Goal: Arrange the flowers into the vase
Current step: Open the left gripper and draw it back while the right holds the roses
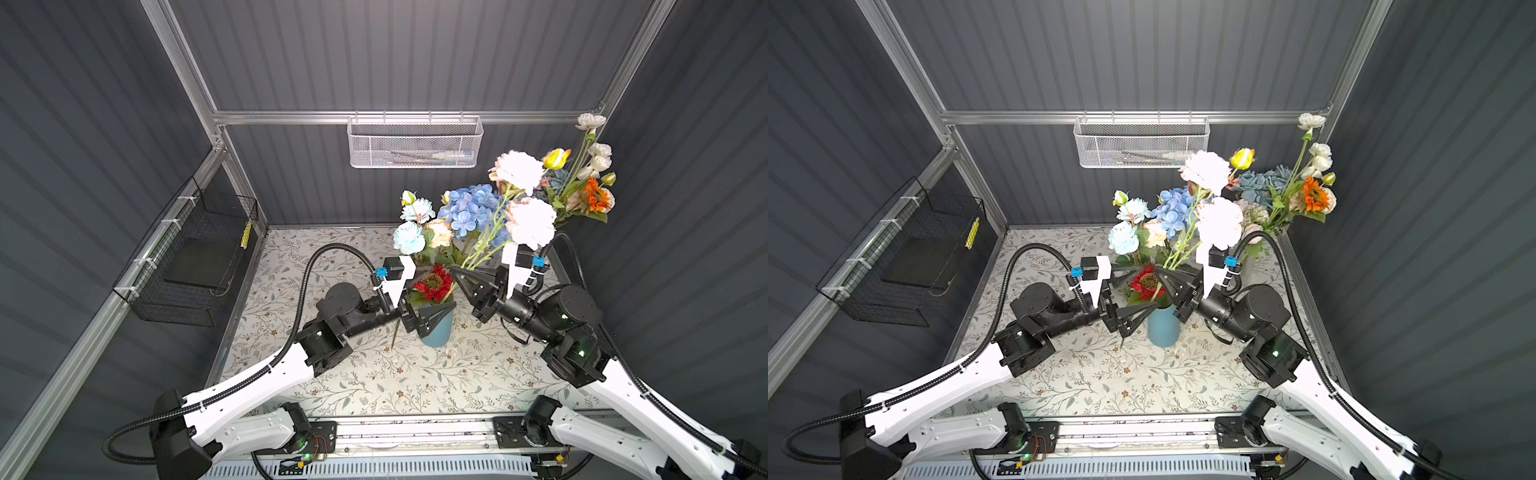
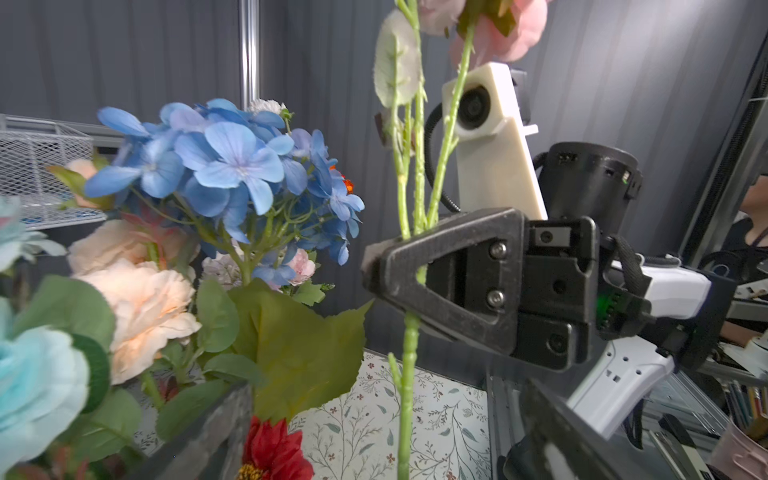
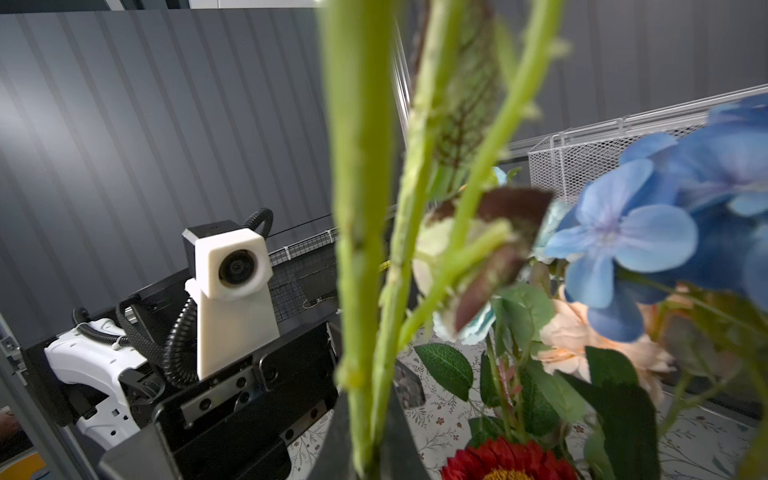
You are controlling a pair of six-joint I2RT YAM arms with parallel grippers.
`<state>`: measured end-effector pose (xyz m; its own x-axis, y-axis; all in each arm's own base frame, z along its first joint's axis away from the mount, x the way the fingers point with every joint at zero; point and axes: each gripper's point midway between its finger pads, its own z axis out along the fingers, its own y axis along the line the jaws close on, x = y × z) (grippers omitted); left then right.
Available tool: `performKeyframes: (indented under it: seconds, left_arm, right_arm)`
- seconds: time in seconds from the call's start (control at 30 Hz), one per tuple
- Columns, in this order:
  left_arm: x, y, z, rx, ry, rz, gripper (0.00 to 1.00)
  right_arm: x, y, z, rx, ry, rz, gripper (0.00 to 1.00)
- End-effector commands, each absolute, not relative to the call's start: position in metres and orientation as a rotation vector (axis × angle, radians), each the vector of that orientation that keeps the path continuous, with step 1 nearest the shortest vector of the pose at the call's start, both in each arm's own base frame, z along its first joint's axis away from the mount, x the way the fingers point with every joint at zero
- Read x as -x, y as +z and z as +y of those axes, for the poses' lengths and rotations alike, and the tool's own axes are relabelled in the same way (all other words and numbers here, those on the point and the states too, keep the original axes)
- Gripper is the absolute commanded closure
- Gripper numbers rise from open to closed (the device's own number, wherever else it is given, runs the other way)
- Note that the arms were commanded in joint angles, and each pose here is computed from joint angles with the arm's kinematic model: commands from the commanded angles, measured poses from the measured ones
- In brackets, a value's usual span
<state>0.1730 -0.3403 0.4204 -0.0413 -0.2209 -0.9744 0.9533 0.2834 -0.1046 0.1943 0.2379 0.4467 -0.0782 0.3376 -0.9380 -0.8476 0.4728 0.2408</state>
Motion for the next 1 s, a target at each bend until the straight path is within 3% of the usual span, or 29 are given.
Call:
performKeyframes:
  seconds: [0.0,0.23,0.43,0.8,0.97]
  left_arm:
    - [-0.187,0.422,-0.325,-0.691,-1.083,1.258,0.0]
    - [-0.231,0.407,-0.285,-0.46,-0.978,1.355,0.0]
    - [-0.243,0.366,-0.269,-0.424,-0.836,1.463,0.0]
    - [-0.237,0.273,-0.282,-0.586,-0.731,1.692,0.0]
    - [-0.231,0.264,-0.312,-0.657,-0.783,1.68,0.0]
  right_arm:
    - [-0.198,0.437,0.227,0.489,0.973,1.328,1.0]
    - [-0.2,0.417,0.196,0.417,0.824,1.389,1.0]
    - [-0.209,0.415,0.17,0.314,0.69,1.352,1.0]
    - [-0.227,0.418,0.173,0.29,0.603,1.276,1.0]
    - [-0.232,0.416,0.182,0.303,0.618,1.28,1.0]
